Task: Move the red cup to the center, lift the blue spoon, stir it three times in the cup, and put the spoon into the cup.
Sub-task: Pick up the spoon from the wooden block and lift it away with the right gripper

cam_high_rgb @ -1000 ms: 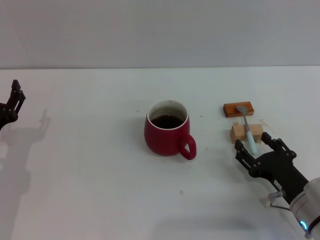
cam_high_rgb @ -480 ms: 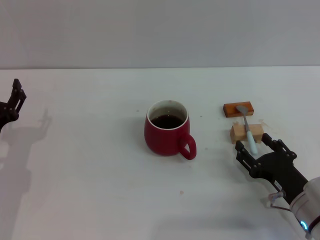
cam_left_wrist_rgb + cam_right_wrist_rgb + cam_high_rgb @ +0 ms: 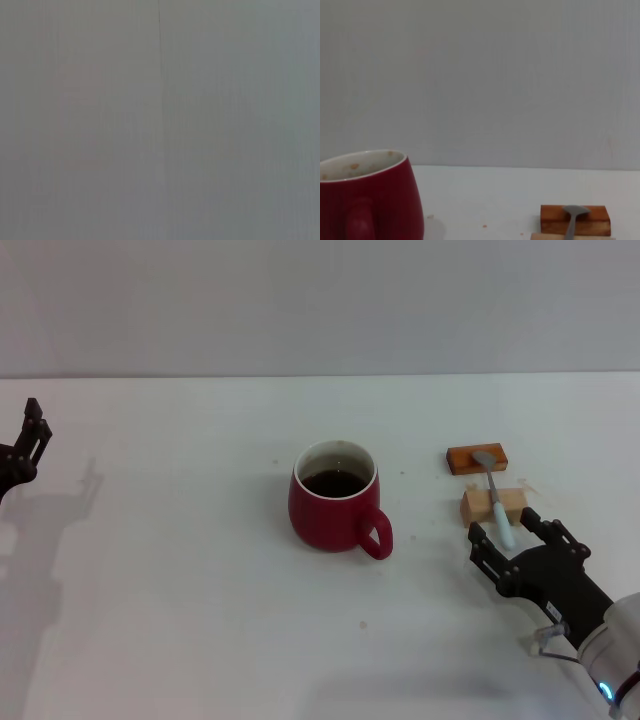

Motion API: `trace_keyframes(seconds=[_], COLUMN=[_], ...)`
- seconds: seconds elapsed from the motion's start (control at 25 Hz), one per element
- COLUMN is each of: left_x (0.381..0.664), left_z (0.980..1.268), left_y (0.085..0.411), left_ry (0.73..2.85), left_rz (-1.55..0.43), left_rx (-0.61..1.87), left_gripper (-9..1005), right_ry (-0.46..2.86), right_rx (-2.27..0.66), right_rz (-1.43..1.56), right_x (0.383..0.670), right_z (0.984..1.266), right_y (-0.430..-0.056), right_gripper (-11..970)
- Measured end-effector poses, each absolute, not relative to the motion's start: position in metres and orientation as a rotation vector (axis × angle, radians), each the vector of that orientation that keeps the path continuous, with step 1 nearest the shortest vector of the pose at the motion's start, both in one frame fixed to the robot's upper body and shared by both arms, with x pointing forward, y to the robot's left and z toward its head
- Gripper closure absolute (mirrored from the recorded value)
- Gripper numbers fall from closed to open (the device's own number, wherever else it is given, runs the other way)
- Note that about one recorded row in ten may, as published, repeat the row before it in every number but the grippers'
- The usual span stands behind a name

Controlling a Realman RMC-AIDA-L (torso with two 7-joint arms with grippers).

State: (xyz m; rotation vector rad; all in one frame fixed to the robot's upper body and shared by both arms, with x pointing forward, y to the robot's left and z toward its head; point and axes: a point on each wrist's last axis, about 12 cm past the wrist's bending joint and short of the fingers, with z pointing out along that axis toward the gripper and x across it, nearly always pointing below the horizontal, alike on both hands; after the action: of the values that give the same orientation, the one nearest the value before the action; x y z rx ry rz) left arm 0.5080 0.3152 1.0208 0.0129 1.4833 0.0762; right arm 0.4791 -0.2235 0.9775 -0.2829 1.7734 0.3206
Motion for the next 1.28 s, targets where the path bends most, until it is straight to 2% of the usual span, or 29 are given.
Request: trace_keyframes(seconds=[0.52,0.6,1.28], left_x=[0.5079,0.5078,0.5043], left_z=[1.0205,1.0204,1.0182], left_y=[0.3142,0.3142,0.3161], left_ry=[1.484,1.485,1.494], left_rz=[0.073,0.074,0.079], left_rx=[0.017,0.017,0.014], left_gripper=[154,154,155], right_ry=[1.786,1.786,1.78], right_rx=[-0.26,-0.261,-0.259], right_rz=[0.348,0.349,0.361], right_x=[0.479,0.479,0.478], right_z=[0.9769,0.9769,0.9776], right_y=[-0.2234,-0.2233,-0.2204], right_gripper=[381,477,478])
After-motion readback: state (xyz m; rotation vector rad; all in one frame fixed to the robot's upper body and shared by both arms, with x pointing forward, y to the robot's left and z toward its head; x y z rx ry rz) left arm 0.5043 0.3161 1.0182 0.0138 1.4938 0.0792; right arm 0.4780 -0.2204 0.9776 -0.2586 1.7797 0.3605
